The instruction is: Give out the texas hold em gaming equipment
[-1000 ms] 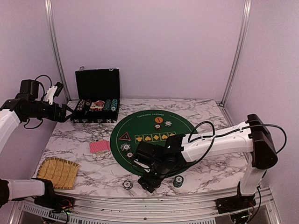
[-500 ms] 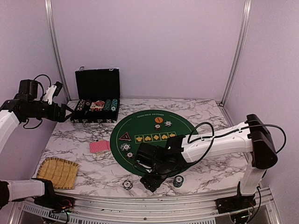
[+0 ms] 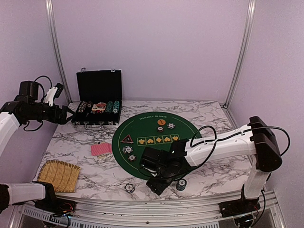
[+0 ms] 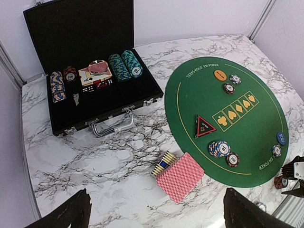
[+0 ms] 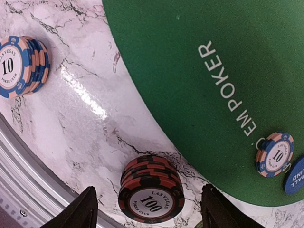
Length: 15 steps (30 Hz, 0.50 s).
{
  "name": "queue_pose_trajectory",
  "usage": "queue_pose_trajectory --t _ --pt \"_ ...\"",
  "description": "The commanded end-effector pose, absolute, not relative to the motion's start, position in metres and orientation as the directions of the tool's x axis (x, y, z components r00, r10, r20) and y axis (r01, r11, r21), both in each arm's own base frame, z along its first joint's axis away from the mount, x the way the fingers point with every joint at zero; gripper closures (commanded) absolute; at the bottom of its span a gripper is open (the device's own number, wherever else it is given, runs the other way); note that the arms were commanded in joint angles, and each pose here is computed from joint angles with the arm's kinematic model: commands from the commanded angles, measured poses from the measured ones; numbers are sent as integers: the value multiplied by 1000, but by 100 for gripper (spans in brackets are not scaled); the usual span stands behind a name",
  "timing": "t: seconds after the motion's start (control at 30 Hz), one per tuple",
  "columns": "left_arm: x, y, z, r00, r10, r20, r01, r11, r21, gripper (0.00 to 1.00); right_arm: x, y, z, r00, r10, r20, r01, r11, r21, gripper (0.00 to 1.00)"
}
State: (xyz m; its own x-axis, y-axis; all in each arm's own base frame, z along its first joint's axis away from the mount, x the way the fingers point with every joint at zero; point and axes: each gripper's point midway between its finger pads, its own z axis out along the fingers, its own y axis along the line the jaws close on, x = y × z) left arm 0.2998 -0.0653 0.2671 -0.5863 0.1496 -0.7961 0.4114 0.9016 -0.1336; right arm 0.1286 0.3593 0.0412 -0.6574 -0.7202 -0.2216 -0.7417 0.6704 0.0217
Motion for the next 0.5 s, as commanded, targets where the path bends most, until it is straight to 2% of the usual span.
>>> queue_pose_trajectory --t 0.0,0.2,0.47 --pt "295 -66 277 -570 152 -807 421 898 -129 1 132 365 45 -662 -708 -248 -737 675 41 30" --pt "296 -66 277 -572 150 -806 421 898 -131 1 130 364 41 -662 -711 -238 -739 673 46 39" --pt "297 -66 278 -572 150 -807 420 898 -131 1 132 361 38 -664 -711 -230 -737 674 45 43"
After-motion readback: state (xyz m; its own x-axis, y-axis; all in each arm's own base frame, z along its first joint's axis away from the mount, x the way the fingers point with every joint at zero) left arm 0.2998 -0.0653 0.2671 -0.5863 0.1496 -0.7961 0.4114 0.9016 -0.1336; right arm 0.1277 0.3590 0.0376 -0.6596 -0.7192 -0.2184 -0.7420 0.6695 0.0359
